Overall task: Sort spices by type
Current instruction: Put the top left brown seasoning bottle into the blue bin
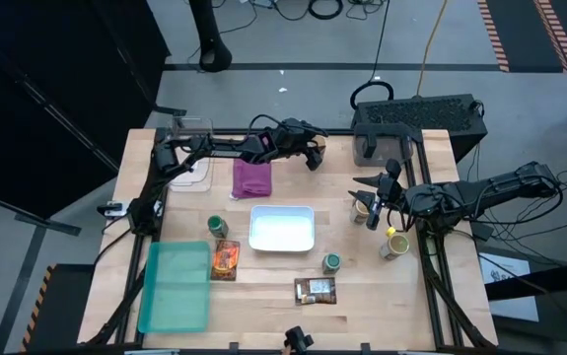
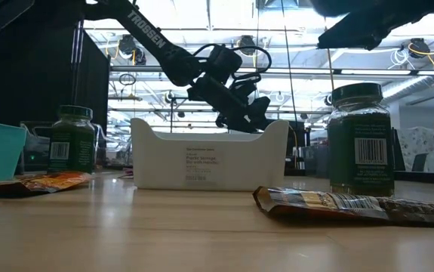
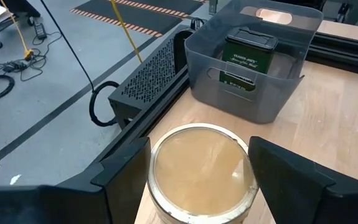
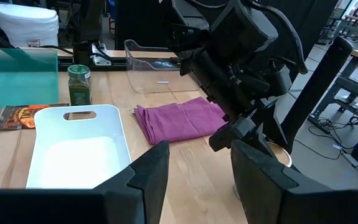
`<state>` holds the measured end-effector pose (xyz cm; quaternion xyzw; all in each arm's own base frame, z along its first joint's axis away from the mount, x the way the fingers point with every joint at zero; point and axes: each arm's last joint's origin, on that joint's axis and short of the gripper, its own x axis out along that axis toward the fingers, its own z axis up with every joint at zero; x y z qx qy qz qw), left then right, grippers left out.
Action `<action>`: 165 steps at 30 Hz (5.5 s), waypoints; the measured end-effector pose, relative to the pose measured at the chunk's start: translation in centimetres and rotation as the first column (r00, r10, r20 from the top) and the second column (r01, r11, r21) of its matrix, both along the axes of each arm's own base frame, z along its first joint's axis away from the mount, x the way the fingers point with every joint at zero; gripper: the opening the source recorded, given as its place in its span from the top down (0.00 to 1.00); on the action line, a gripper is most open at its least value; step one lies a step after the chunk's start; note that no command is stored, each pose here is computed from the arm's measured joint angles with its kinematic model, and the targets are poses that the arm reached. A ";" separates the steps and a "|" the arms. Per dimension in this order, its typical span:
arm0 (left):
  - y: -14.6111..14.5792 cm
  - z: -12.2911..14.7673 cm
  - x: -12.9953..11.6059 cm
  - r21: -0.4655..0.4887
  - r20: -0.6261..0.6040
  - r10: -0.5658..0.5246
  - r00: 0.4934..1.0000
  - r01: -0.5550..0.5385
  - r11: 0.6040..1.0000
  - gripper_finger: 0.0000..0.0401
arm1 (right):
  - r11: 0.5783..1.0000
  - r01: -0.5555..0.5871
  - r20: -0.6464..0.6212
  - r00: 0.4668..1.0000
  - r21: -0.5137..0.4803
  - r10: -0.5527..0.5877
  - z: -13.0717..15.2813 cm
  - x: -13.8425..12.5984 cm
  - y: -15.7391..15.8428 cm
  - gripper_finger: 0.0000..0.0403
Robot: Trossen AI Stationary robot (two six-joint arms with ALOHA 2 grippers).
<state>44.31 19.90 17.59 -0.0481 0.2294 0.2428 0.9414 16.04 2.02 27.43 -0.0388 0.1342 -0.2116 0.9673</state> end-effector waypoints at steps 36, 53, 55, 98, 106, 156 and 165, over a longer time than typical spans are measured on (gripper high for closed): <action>-0.1 -0.2 -0.1 -0.029 -0.004 0.011 1.000 -0.011 1.000 0.62 | 1.000 0.002 -0.004 1.000 0.005 -0.002 -0.1 0.0 0.0 0.62; -1.0 0.7 -0.2 -0.094 -0.002 -0.022 1.000 0.022 0.995 0.66 | 1.000 0.003 -0.009 1.000 0.009 -0.003 -0.1 0.0 0.0 0.62; -1.3 0.9 -0.2 -0.098 -0.006 -0.028 1.000 0.027 0.995 0.66 | 1.000 0.003 -0.010 1.000 0.009 -0.003 -0.1 0.0 0.0 0.62; -1.3 4.3 -1.7 0.184 -0.192 -0.189 0.963 0.224 0.957 0.26 | 1.000 0.007 -0.029 1.000 0.013 -0.006 -0.4 -0.1 0.0 0.62; 0.2 2.8 -1.9 0.075 -0.143 -0.200 0.969 0.212 0.974 0.26 | 1.000 0.006 -0.029 1.000 0.013 -0.006 -0.3 -0.1 0.0 0.62; -0.1 2.3 -1.6 0.065 -0.146 -0.202 0.968 0.213 0.975 0.09 | 1.000 0.002 -0.035 0.999 -0.002 -0.002 -0.3 -0.1 0.0 0.62; 0.3 1.0 -1.0 0.061 -0.111 -0.180 0.977 0.188 0.980 0.09 | 1.000 0.006 -0.035 0.999 -0.004 -0.006 -0.3 -0.1 -0.1 0.62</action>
